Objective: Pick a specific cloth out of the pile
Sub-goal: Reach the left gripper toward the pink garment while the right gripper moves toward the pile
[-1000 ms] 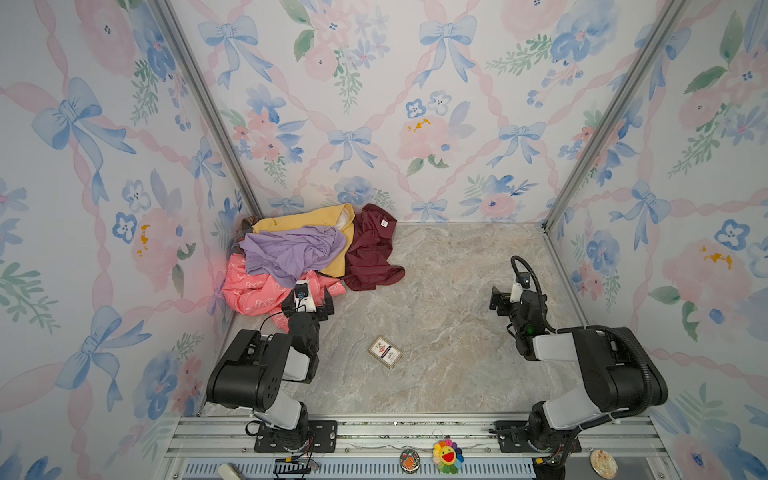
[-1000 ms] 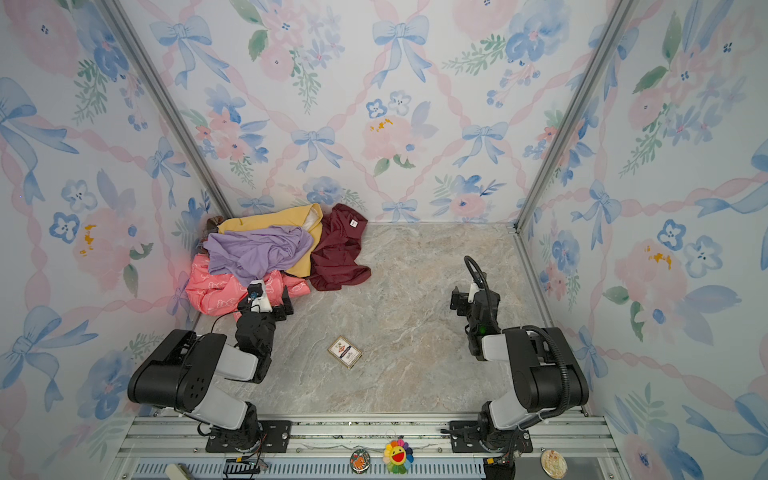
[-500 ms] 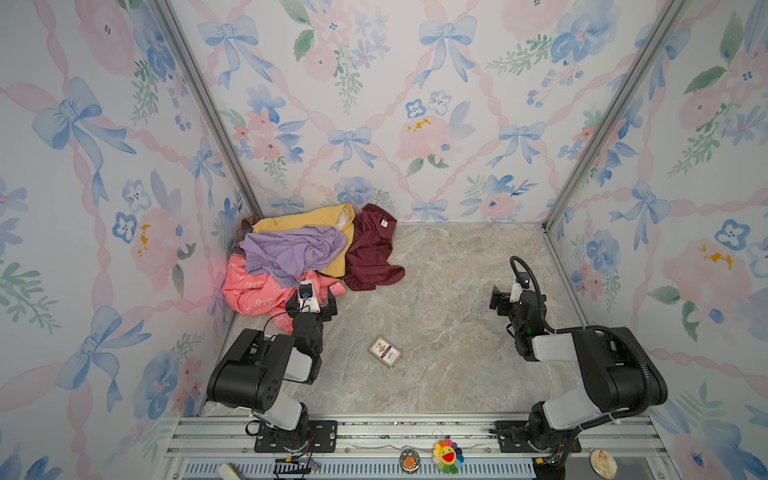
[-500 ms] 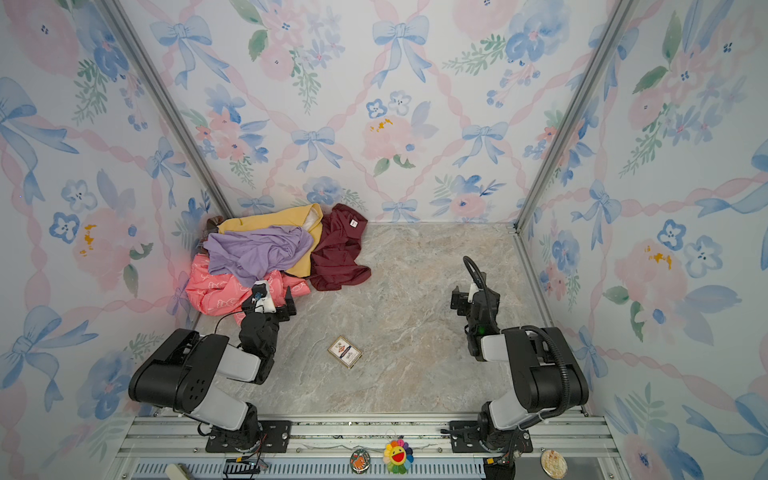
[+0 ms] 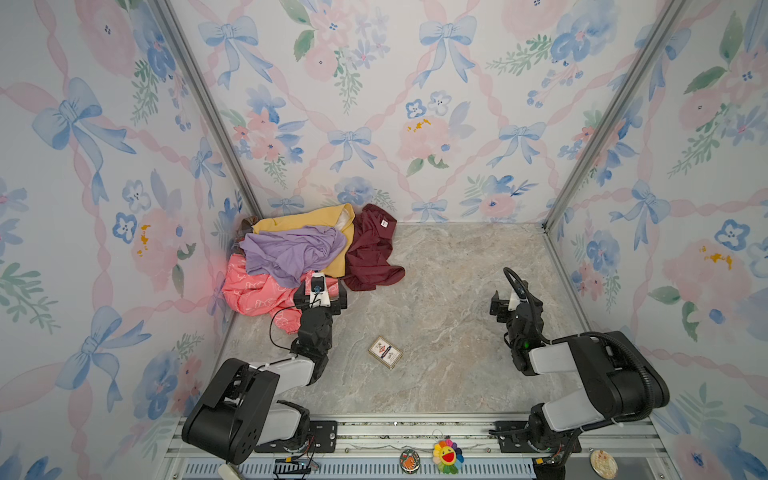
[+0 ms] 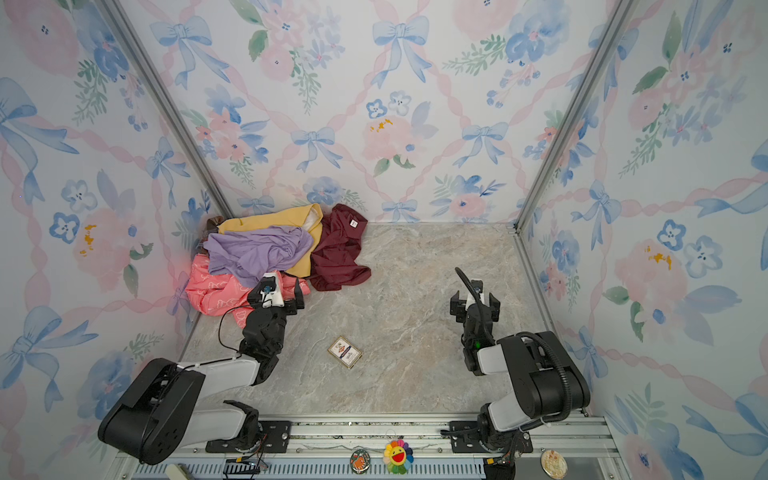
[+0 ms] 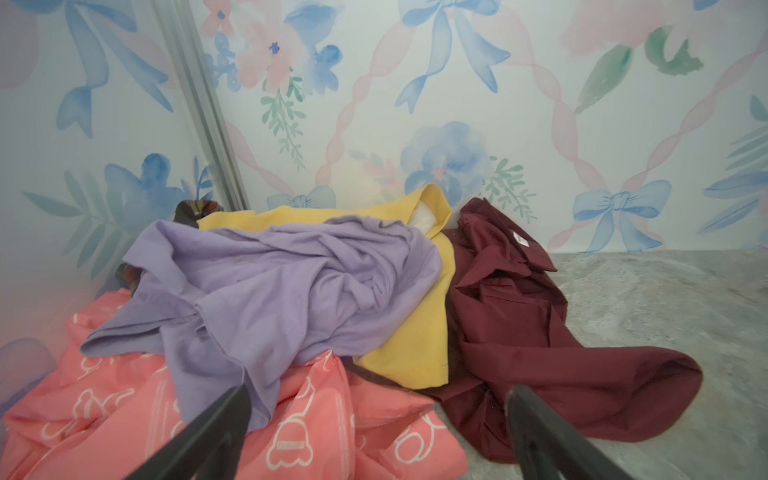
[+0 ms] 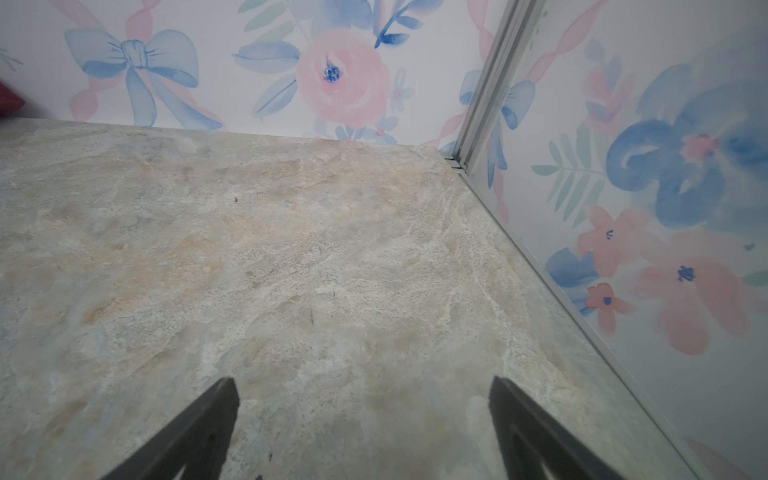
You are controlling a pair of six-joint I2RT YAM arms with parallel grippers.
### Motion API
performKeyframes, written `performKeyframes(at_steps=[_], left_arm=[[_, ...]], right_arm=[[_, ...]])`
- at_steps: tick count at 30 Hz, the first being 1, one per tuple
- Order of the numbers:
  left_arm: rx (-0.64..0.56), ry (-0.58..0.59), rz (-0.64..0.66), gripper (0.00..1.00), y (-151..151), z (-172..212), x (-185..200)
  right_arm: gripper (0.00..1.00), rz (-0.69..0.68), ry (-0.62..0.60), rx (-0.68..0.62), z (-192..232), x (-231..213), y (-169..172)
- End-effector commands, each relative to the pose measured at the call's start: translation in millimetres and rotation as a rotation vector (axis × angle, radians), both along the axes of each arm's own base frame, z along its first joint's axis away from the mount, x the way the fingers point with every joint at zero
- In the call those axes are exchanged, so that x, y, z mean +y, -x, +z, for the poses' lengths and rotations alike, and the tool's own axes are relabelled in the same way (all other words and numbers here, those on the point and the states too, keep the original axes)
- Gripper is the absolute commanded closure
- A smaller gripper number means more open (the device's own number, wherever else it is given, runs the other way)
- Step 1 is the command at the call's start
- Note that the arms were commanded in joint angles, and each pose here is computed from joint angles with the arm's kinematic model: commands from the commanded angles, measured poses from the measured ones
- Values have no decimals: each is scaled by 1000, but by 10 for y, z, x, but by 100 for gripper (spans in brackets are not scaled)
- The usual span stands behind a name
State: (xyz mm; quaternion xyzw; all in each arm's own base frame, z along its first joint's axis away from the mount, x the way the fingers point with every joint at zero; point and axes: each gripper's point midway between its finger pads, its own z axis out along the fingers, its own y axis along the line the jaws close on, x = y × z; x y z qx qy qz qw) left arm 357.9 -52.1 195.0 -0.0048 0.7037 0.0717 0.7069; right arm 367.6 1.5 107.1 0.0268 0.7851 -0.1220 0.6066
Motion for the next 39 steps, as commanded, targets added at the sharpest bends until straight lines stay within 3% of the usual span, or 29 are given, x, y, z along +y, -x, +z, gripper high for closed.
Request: performKeyframes(at_steps=[1,7,12,19,30,39], left_arm=[[34,-60,-1,2,-10,161,-104],[33,15,-60,2,-5,413,-292],[141,66,-66,2,-97,476,-410],[302,113,-90,2,-97,464,-475],[626,204,124,6,-5,-292,268],[728,190,335,8,-34,-724,762]], right_arm=[[3,-79,52,-2,379,7,8],[3,-195,-33,69,775,-6,49],[3,-133,-97,83,1078,272,75],[3,67,-197,119,1431,879,84],[3,407,-256,220,1404,2031,250],[3,548,-224,281,1162,2629,408]])
